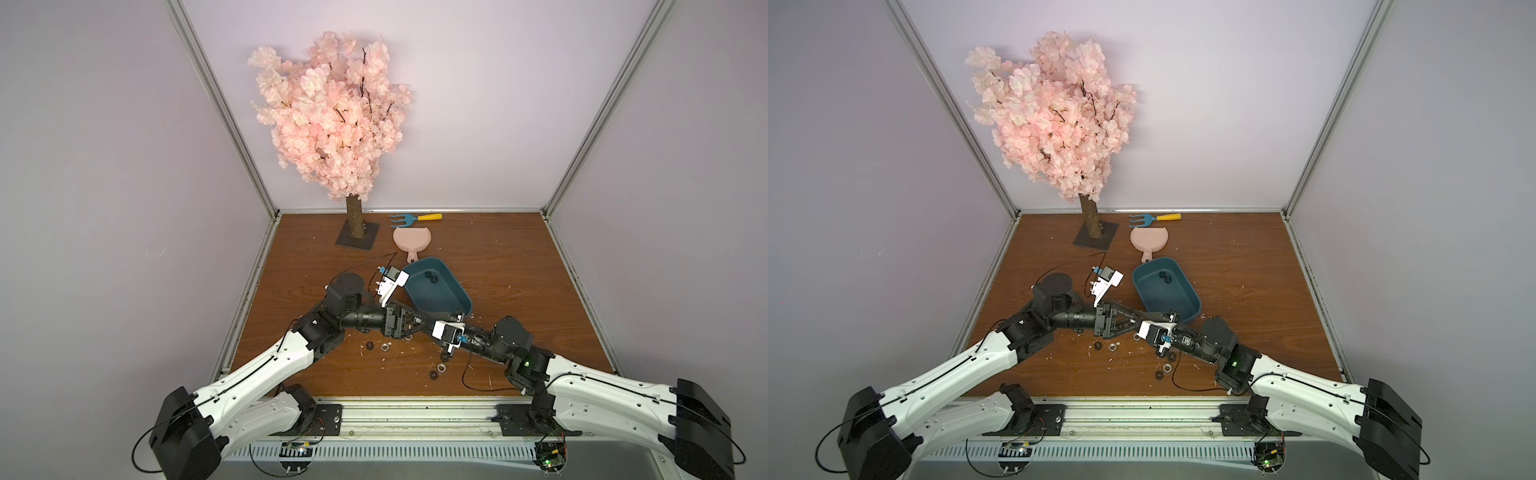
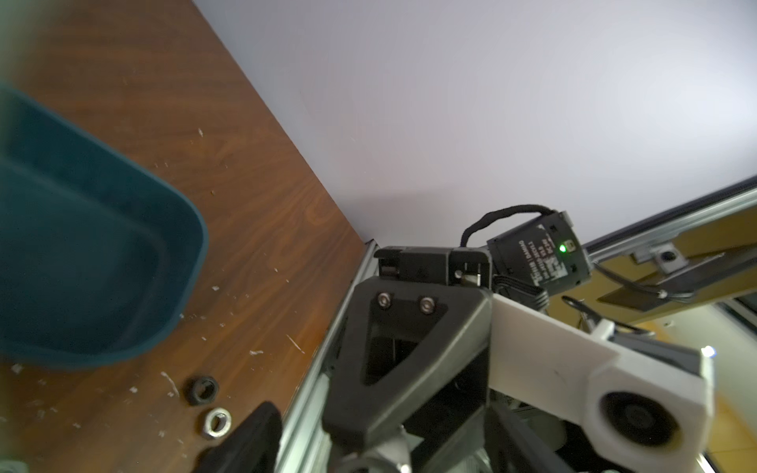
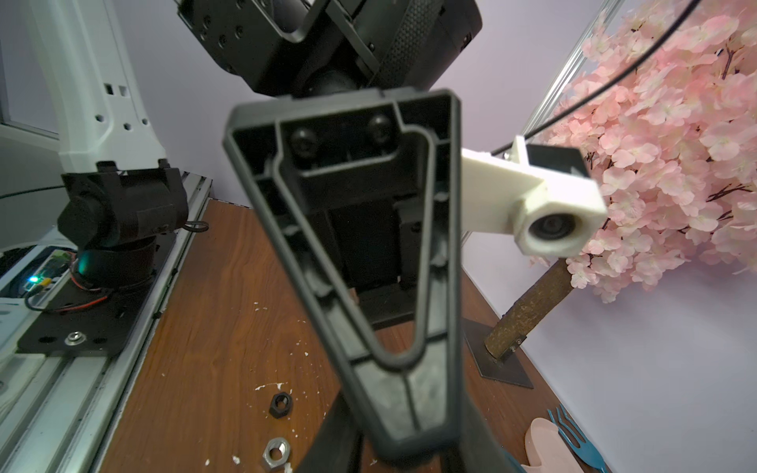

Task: Put the nuts on the desktop into the storage box
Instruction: Pick up the nut from the center of the board, then place the nut in the storage box.

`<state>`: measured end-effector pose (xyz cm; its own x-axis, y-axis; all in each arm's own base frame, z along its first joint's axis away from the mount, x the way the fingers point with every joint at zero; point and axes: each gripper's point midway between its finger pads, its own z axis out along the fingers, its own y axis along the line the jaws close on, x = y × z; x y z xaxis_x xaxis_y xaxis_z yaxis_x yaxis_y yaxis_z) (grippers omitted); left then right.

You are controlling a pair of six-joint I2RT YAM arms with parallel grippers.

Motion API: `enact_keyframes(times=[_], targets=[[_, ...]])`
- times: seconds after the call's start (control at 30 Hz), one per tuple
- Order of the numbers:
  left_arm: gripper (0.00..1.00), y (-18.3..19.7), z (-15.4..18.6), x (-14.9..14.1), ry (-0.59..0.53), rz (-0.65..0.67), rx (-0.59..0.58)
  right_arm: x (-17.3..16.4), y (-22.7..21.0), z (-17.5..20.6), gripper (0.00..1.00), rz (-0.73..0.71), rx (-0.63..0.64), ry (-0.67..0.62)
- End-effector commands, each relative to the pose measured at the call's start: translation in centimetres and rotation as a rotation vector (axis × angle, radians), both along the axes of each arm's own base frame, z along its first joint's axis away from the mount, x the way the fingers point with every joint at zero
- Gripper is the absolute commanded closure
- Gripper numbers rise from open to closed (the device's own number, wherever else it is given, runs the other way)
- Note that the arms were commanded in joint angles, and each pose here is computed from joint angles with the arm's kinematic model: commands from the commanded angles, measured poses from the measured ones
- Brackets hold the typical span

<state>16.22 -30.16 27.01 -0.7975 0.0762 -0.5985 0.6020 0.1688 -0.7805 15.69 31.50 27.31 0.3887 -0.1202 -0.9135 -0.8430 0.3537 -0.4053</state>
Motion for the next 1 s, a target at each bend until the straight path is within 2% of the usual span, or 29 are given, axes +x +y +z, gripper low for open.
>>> enact_keyframes(times=[0.0, 0.2, 0.33, 0.5, 0.63, 0.7, 0.8, 0.97], targets=[[0.0, 0.3, 1.4, 0.9, -0.074, 0.045, -0.015, 0.6, 0.4, 1.1, 0.83, -0.02, 0.005, 0.099], [0.0, 2.5, 0.9, 3.7, -0.106, 0.185, -0.005, 3.4, 1.0, -1.2, 0.81, -0.119, -0.112, 0.332], [0.0, 3.3, 0.1, 4.9, -0.145, 0.271, 0.048, 5.4, 0.8, -2.8, 0.81, -0.168, -0.15, 0.463], [0.0, 5.7, -2.4, 7.4, -0.186, 0.447, 0.228, 9.4, -0.9, -4.2, 0.85, -0.281, -0.114, 0.665], [0.0, 8.8, -5.5, 9.3, -0.179, 0.617, 0.404, 12.7, -2.7, -7.3, 0.83, -0.442, -0.167, 0.836], [0.0, 9.2, -6.5, 9.4, -0.184, 0.628, 0.442, 13.8, -3.4, -8.8, 0.8, -0.513, -0.21, 0.916], [0.0, 8.2, -7.0, 8.8, -0.201, 0.563, 0.41, 15.2, -4.5, -11.5, 0.8, -0.617, -0.281, 1.006], [0.0, 8.3, -8.2, 9.0, -0.231, 0.558, 0.42, 17.2, -6.5, -15.2, 0.83, -0.794, -0.401, 1.049]])
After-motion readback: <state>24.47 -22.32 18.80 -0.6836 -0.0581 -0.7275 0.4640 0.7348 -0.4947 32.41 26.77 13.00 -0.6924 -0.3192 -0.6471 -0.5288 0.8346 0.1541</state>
